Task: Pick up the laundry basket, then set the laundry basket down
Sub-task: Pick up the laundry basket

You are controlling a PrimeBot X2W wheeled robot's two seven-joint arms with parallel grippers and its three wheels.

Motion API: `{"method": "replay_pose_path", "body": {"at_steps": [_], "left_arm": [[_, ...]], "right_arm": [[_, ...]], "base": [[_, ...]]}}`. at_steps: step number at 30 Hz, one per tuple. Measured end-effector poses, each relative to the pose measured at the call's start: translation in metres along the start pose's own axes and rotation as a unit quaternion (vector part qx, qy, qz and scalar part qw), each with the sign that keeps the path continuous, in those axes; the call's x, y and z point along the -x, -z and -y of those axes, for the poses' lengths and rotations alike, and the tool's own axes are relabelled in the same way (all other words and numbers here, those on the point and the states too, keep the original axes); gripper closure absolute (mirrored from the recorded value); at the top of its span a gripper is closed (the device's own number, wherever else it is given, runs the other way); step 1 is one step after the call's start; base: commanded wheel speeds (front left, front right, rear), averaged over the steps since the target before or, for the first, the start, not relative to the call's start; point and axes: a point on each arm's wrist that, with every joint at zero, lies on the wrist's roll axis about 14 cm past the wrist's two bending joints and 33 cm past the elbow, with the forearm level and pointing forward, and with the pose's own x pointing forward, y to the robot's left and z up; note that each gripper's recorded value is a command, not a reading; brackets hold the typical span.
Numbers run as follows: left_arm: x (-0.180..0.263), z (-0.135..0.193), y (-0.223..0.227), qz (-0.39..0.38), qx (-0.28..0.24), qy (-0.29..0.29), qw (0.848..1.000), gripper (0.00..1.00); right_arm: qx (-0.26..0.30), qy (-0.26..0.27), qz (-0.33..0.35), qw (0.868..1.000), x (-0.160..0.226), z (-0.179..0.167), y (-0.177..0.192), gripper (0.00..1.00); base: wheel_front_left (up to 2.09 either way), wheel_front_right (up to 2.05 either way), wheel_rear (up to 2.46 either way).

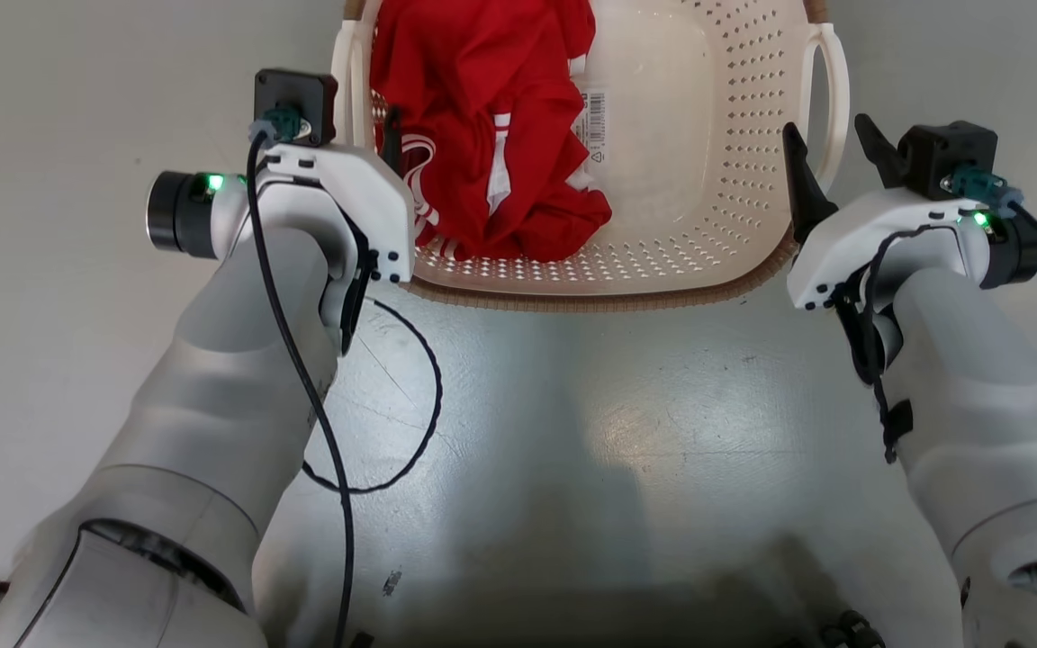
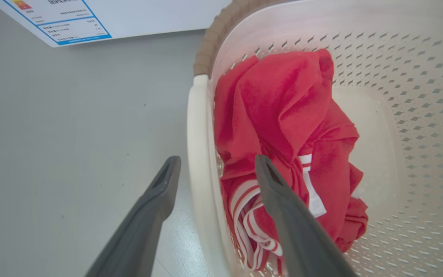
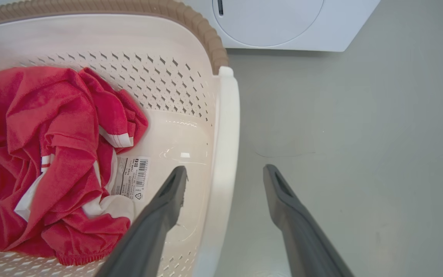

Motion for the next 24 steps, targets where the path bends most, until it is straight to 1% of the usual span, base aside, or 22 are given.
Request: {"method": "replay_pose_path", "body": {"at_steps": [5, 13, 19, 24], "left_arm": [[-0.007, 0.002, -0.001, -0.009, -0.009, 0.002, 1.0, 0.0], [-0.014, 0.001, 0.006, -0.045, -0.03, -0.003, 0.999, 0.0], [-0.015, 0.001, 0.014, -0.069, -0.038, -0.005, 0.997, 0.0], [-0.016, -0.002, 0.014, -0.075, -0.037, -0.011, 0.996, 0.0]], "right_arm": [[-0.011, 0.002, -0.009, 1.0, -0.008, 0.001, -0.001, 0.0], [-0.002, 0.001, -0.022, 1.0, -0.014, 0.003, -0.005, 0.0], [-0.002, 0.003, -0.049, 0.999, -0.015, 0.006, 0.0, 0.0], [-0.002, 0.002, -0.06, 0.998, -0.015, 0.005, 0.005, 0.0]], "base": [[0.0, 0.0, 0.0], [0.0, 0.0, 0.0], [0.0, 0.0, 0.0], [0.0, 0.0, 0.0]]}}
